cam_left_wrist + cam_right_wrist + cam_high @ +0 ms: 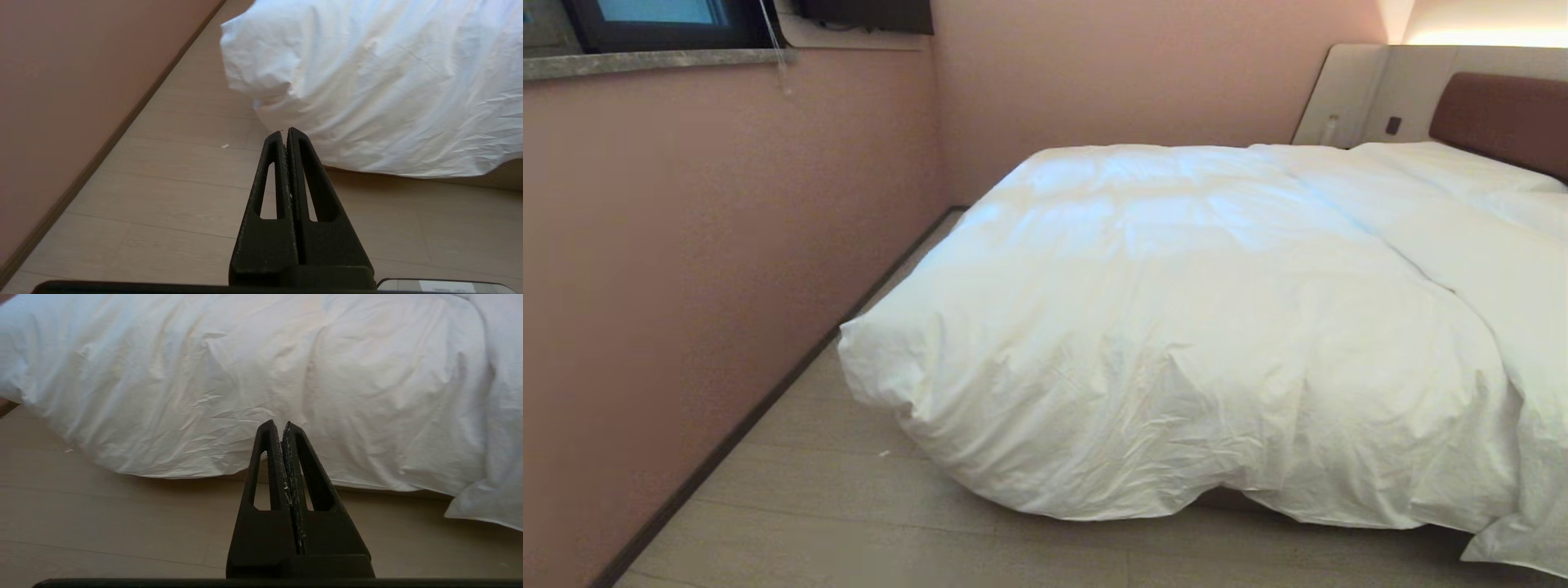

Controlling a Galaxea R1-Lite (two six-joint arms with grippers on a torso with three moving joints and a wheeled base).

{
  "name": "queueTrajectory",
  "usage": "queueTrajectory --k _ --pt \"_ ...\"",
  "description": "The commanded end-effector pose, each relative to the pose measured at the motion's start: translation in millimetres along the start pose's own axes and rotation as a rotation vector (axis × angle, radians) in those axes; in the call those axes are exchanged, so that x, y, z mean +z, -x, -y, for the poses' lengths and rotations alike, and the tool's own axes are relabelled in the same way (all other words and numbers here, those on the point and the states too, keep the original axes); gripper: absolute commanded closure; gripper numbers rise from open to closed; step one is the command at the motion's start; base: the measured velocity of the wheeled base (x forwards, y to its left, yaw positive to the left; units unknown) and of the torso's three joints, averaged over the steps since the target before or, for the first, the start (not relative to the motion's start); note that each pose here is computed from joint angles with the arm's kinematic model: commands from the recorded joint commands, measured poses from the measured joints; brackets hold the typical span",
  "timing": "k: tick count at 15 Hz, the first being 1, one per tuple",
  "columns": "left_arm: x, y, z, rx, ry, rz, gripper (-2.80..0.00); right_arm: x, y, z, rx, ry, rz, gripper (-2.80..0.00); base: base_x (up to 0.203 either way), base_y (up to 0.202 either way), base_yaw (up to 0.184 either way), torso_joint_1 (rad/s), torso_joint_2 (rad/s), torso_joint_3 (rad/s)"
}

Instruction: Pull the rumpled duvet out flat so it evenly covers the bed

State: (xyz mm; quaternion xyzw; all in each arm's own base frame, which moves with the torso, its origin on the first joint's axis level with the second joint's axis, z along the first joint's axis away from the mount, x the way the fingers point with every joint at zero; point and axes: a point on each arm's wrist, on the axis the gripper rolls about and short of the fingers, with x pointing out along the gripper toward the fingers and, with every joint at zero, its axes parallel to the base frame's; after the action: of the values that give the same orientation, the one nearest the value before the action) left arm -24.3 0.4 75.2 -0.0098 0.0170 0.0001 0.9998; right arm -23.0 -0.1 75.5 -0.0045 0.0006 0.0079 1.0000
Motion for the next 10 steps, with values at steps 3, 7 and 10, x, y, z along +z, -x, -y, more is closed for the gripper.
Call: queueTrajectory --k 3,7,10 --pt "0.0 0.0 0.0 0.0 0.003 0.0 0.0 0.0 -0.1 0.0 0.001 0.0 -0.002 0.0 0.0 0.195 0.001 0.005 0.0 0.005" --pt "0.0 0.0 0.0 0.0 0.0 0.0 0.0 0.0 -0.1 0.0 0.001 0.0 -0.002 0.0 0.0 0.196 0.0 0.004 0.0 0.001" --pt "0.0 0.0 0.0 0.0 -0.001 0.0 0.0 0.0 -0.1 0.0 0.001 0.0 -0.002 0.0 0.0 0.196 0.0 0.005 0.0 0.001"
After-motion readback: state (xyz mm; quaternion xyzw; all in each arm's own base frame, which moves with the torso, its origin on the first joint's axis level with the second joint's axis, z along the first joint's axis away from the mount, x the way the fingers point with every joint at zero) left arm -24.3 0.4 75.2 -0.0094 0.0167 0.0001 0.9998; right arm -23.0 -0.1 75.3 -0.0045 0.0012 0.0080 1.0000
